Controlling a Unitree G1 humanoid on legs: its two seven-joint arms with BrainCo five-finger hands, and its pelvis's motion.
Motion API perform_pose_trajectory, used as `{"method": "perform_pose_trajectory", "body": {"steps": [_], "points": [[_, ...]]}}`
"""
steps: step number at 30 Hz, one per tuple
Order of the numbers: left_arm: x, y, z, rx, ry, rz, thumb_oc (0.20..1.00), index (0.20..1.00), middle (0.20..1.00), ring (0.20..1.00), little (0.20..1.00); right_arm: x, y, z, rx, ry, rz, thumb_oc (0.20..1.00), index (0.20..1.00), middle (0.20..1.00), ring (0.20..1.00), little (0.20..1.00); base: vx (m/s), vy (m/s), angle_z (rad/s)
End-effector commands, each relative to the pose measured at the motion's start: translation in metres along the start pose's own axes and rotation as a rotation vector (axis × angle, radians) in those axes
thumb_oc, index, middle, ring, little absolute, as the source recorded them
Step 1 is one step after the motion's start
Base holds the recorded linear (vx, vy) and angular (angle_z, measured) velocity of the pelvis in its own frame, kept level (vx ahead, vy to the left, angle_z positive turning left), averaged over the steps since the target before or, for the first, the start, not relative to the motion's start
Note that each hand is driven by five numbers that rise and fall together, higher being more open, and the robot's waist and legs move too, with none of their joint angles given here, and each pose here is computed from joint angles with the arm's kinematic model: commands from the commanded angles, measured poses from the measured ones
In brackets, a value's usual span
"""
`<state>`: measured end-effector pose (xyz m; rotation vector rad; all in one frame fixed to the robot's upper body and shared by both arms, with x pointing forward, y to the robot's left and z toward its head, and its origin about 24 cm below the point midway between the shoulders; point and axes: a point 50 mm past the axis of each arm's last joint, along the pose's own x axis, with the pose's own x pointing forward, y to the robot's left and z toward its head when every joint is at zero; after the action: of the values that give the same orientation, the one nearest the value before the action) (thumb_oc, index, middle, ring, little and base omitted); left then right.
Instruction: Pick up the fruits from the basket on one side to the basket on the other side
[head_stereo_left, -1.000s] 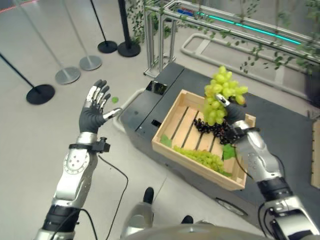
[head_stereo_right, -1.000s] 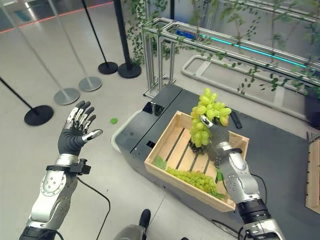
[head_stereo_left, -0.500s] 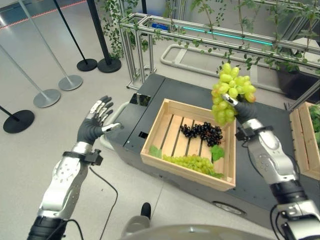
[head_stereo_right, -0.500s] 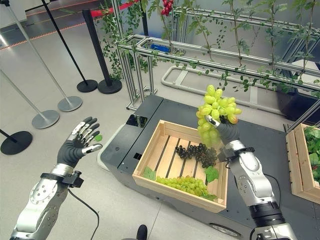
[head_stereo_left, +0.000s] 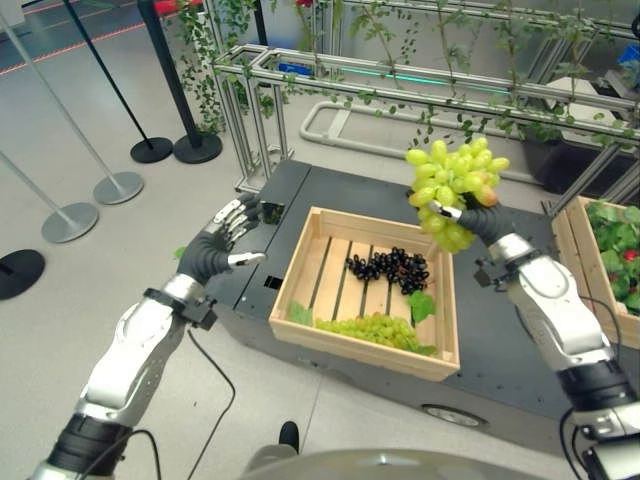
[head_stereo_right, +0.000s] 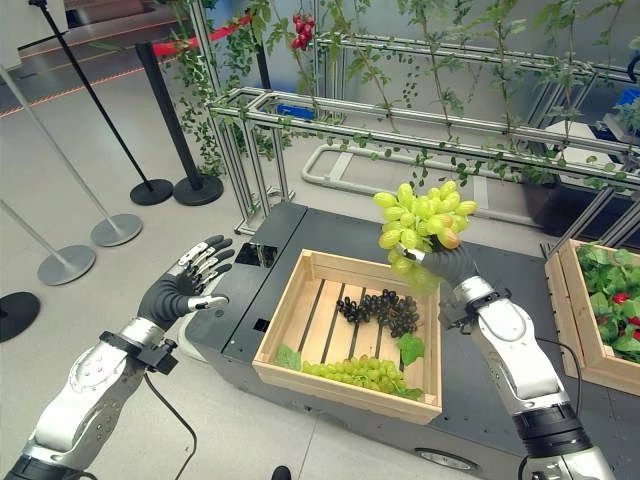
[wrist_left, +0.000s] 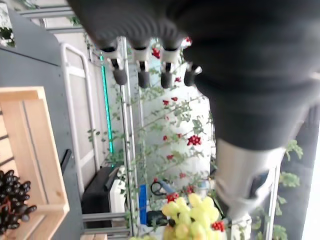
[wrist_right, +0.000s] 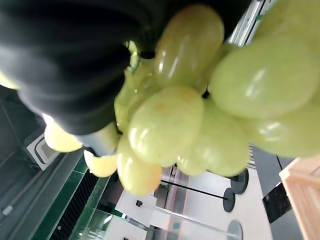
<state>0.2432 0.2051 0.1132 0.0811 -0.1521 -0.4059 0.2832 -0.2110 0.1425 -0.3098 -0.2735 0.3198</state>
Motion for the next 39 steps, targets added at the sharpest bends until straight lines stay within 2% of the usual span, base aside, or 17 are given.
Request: {"method": "perform_pose_trajectory", "body": {"steps": [1,12,15,22,34,39], "points": [[0.012,0.001,0.018,0.068,-0.078,-0.052,1.000,1.000,1.000,1.000,1.000,0.007,-0.007,0.042,-0.127,-0.209,-0.013,0.200,0.200,0.200,0.200,0.200,0.00,0.000,0.00],[0.039,-0.016,0.029,0.106,-0.140,-0.145,1.000,1.000,1.000,1.000,1.000,0.018,0.006,0.067,-0.304,-0.337,-0.019,0.200,0.200,0.200,0.200,0.200,0.00,0.000,0.00],[0.044,-0.020,0.032,0.104,-0.167,-0.149,1.000,1.000,1.000,1.000,1.000,0.019,0.007,0.082,-0.473,-0.397,-0.014,0.200,0.200,0.200,0.200,0.200,0.00,0.002,-0.02],[0.042,-0.020,0.032,0.096,-0.172,-0.142,1.000,1.000,1.000,1.000,1.000,0.020,0.007,0.108,-0.839,-0.482,0.020,0.200,0.200,0.200,0.200,0.200,-0.01,0.003,-0.09],[0.036,-0.011,0.032,0.088,-0.176,-0.082,1.000,1.000,1.000,1.000,1.000,0.021,0.001,0.119,-1.165,-0.492,0.033,0.200,0.200,0.200,0.200,0.200,0.00,0.000,-0.06],[0.035,-0.012,0.033,0.091,-0.177,-0.084,1.000,1.000,1.000,1.000,1.000,0.021,0.001,0.119,-1.214,-0.493,0.038,0.200,0.200,0.200,0.200,0.200,0.00,0.000,0.00]]}}
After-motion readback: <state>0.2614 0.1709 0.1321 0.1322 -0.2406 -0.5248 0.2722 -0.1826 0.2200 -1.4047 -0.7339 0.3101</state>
